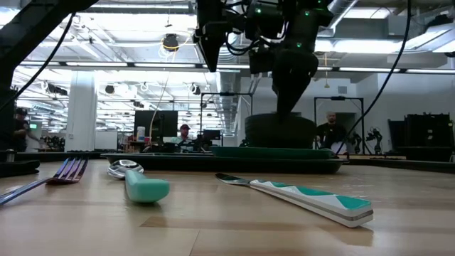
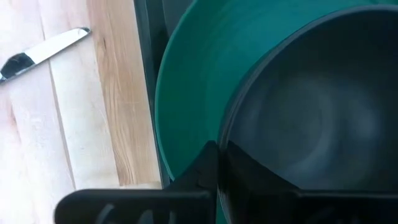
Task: Set up tray
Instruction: Put the black bowl on the green plate
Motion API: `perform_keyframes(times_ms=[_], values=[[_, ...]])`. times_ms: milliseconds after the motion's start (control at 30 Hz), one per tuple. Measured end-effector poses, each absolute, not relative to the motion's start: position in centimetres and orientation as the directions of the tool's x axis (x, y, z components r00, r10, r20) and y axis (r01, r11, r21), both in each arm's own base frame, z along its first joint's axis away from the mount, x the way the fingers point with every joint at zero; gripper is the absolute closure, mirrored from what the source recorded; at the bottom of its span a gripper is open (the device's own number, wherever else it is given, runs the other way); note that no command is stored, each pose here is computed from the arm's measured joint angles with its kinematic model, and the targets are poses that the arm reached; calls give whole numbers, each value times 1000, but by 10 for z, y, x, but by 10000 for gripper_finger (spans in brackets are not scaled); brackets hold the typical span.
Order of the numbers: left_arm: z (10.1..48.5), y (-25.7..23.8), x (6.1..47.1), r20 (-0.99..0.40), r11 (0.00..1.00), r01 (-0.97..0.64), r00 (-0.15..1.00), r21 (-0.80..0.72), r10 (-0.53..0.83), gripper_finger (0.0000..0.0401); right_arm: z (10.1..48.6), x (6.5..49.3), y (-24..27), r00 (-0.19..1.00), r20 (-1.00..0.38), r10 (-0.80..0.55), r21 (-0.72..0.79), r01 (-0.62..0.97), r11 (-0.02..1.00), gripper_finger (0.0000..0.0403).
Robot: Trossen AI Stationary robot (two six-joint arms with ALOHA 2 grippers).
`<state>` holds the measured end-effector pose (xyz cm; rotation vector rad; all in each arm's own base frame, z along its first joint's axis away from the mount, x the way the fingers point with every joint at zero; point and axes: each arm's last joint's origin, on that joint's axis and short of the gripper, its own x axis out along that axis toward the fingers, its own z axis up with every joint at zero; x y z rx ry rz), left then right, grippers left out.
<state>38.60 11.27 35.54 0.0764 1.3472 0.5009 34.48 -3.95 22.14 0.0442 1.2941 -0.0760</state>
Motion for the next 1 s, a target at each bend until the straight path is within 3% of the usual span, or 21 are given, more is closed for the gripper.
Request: perform_keyframes(times_ms=[467, 1000], values=[[355, 117, 385, -920, 901, -296, 136, 317, 369, 371, 222, 348, -40, 308, -951, -41, -14, 90, 996, 364], [355, 119, 384, -920, 904, -282, 134, 321, 369, 371, 223, 350, -42, 327, -944, -48, -9, 120, 993, 272]])
